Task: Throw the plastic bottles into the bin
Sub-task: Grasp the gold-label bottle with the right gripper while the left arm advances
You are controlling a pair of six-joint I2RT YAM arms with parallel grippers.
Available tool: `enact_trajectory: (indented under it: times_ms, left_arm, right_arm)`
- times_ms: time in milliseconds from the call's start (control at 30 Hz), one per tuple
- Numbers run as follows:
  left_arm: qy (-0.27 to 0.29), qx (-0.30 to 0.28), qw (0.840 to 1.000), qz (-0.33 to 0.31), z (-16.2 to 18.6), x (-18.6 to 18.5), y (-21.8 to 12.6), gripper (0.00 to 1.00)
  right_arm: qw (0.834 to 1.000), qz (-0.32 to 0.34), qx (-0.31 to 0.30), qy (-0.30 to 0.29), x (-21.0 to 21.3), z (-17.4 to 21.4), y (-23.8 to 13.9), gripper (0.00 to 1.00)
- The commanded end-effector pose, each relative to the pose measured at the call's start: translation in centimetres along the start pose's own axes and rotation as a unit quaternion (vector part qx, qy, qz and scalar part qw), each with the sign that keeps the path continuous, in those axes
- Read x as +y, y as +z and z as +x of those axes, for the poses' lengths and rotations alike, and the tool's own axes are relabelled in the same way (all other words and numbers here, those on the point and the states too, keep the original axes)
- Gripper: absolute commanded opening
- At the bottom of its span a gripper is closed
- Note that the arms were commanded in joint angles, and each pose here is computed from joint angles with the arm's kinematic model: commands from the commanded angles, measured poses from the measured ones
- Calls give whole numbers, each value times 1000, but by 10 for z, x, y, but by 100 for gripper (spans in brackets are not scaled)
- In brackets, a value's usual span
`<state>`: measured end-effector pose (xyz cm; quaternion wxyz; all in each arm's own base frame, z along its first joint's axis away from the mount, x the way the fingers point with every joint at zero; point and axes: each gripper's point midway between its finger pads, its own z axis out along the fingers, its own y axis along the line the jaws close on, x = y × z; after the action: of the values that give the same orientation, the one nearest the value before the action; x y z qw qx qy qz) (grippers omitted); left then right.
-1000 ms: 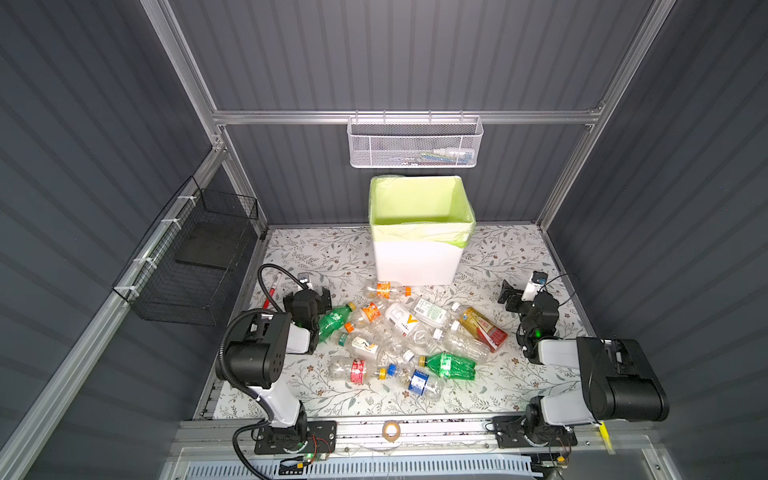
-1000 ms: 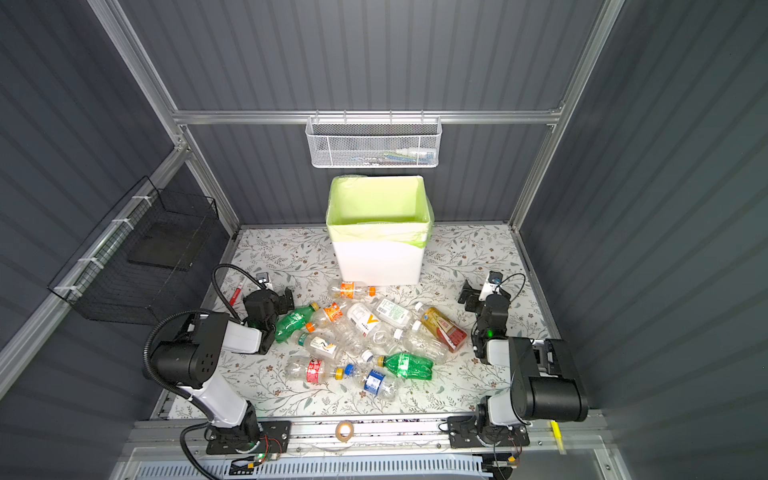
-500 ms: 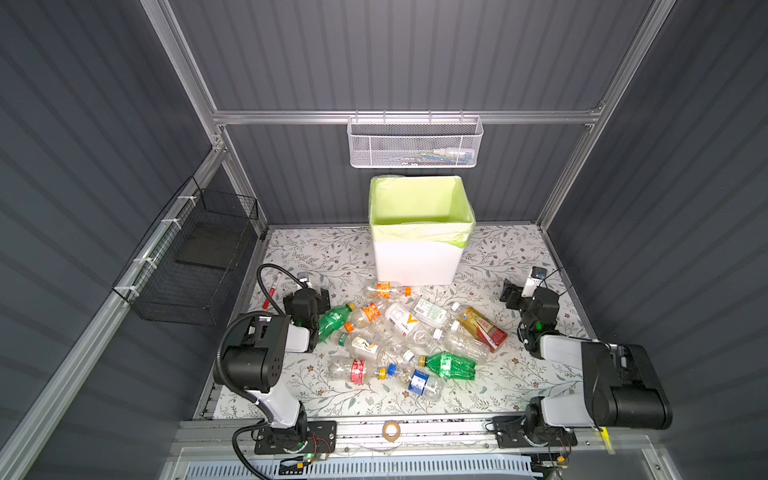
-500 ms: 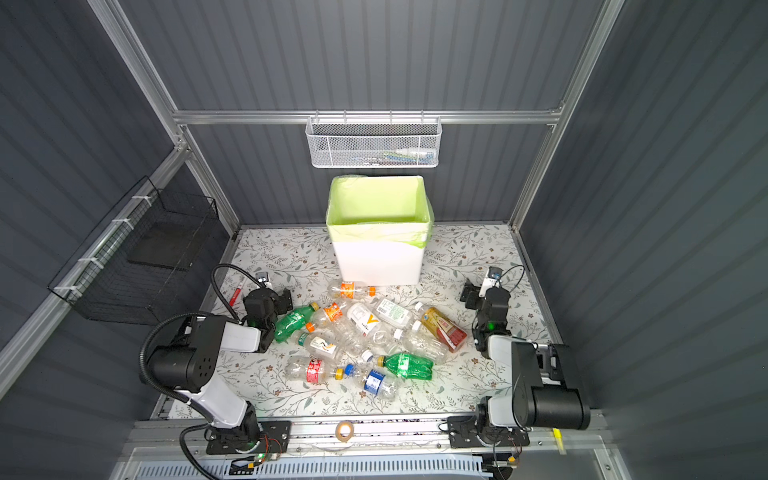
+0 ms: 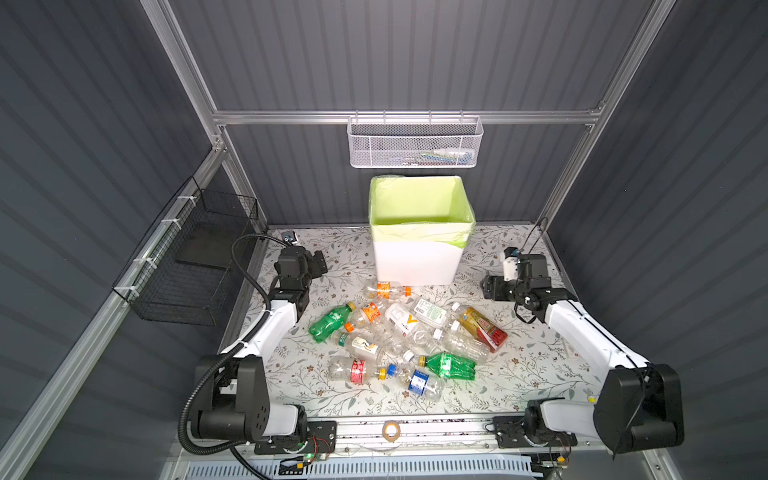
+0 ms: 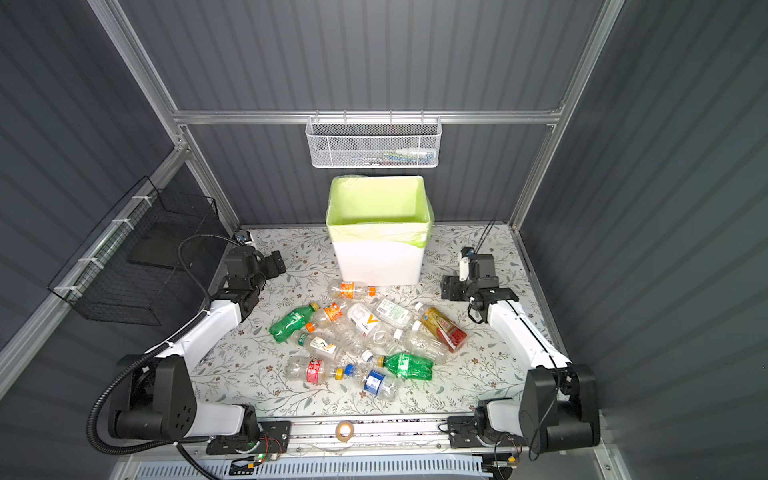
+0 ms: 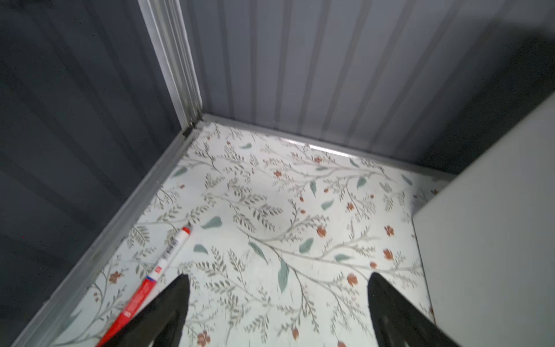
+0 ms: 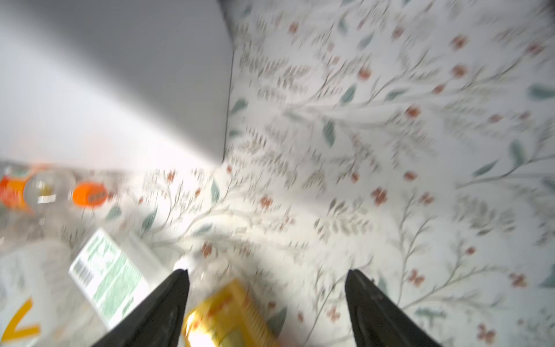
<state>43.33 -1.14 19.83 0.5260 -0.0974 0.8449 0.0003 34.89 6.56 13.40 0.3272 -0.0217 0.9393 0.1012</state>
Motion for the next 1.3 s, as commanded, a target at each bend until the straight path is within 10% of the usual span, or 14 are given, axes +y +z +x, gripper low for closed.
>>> enact_trajectory:
  times_ms: [0, 767, 1267]
  left_arm:
    - [-3, 86, 995, 45, 33, -14, -11, 92]
    - [-26, 128, 982, 140, 50, -50, -15, 91]
    - [-30, 139, 978, 150, 55, -56, -13, 91]
  right_arm:
    - [991, -22, 130, -1, 18, 54, -13, 84]
    - [972, 59, 220, -51, 7, 92, 30, 93]
    - [980, 57, 190, 8, -4, 95, 25, 63]
